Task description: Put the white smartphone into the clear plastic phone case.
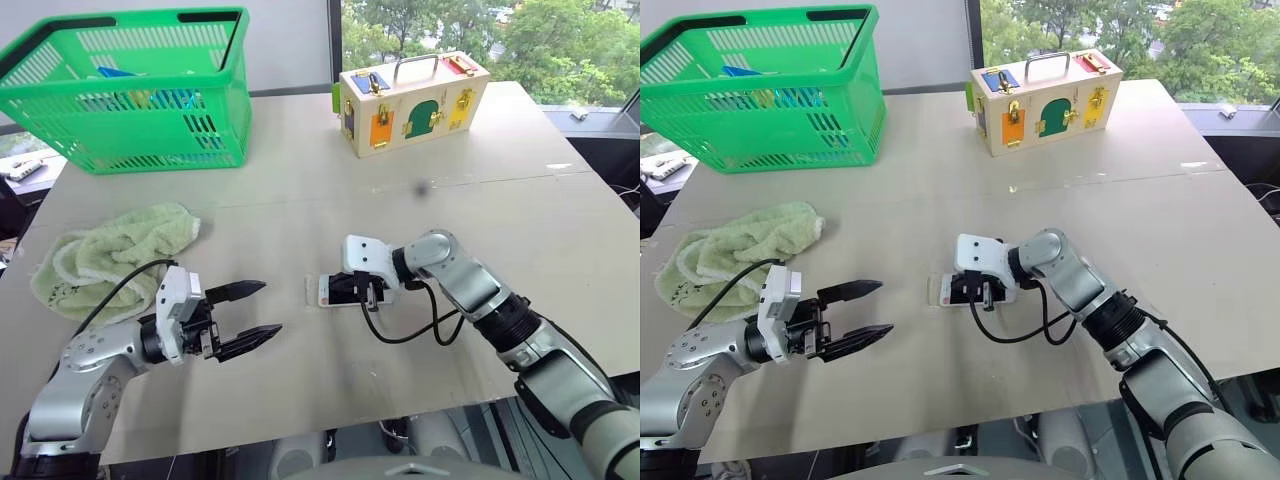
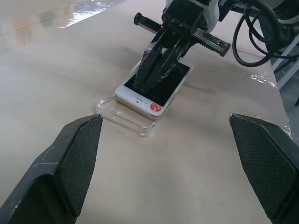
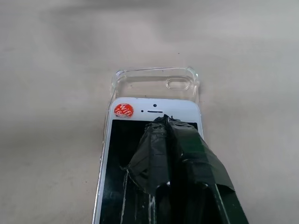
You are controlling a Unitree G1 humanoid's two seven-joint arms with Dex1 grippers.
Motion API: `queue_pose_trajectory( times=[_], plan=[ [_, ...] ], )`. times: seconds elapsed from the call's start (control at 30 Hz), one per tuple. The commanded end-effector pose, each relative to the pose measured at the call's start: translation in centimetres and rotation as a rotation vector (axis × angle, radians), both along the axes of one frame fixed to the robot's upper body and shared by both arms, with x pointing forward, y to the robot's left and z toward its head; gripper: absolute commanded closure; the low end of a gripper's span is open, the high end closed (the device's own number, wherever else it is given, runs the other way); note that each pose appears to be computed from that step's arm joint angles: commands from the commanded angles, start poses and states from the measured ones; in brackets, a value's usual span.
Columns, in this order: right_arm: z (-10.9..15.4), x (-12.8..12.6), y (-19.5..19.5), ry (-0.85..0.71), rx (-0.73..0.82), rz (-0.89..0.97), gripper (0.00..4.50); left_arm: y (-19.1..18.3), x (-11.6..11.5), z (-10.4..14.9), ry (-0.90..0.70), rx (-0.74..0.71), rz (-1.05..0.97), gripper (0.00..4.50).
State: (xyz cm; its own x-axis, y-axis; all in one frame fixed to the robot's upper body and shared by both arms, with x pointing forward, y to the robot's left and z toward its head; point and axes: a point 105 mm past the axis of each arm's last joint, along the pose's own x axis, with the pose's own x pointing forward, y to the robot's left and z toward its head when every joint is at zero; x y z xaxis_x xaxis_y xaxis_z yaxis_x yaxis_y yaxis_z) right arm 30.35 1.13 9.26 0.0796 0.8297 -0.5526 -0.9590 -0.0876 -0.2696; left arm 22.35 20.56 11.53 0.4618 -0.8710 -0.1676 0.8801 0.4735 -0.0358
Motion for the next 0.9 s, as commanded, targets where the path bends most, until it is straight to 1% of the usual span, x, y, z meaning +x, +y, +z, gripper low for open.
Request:
queue_pose_trajectory(
  times=[0.03, 0.17, 0.37, 0.53, 0.6, 0.77, 0.9],
  plan=[
    [-5.8, -0.6, -2.4, 0.090, -0.204, -0.025, 4.45, 0.0, 0.0, 1.1, -0.055, 0.002, 0.001, 0.00],
    [-7.5, -0.4, -3.2, 0.077, -0.265, -0.019, 4.45, 0.0, 0.0, 1.1, -0.056, 0.003, 0.003, 0.00],
    [-8.2, -0.3, -3.5, 0.078, -0.283, -0.002, 4.45, -0.1, 0.2, 1.3, -0.057, 0.005, 0.007, 0.00],
    [-10.2, -1.4, -4.1, 0.104, -0.331, 0.037, 4.45, -0.2, 0.3, 1.4, -0.059, 0.003, 0.005, 0.00],
    [-10.7, -1.2, -4.3, 0.111, -0.330, 0.009, 4.45, -0.3, 0.4, 1.4, -0.059, 0.002, 0.004, 0.00],
    [-10.6, -0.8, -4.2, 0.138, -0.293, -0.038, 4.45, -0.4, 0.3, 1.3, -0.050, 0.013, 0.002, 0.00],
    [-9.1, -0.4, -3.6, 0.182, -0.191, -0.093, 4.45, -0.3, 0.3, 0.9, -0.043, 0.040, 0.011, 0.00]
  ],
)
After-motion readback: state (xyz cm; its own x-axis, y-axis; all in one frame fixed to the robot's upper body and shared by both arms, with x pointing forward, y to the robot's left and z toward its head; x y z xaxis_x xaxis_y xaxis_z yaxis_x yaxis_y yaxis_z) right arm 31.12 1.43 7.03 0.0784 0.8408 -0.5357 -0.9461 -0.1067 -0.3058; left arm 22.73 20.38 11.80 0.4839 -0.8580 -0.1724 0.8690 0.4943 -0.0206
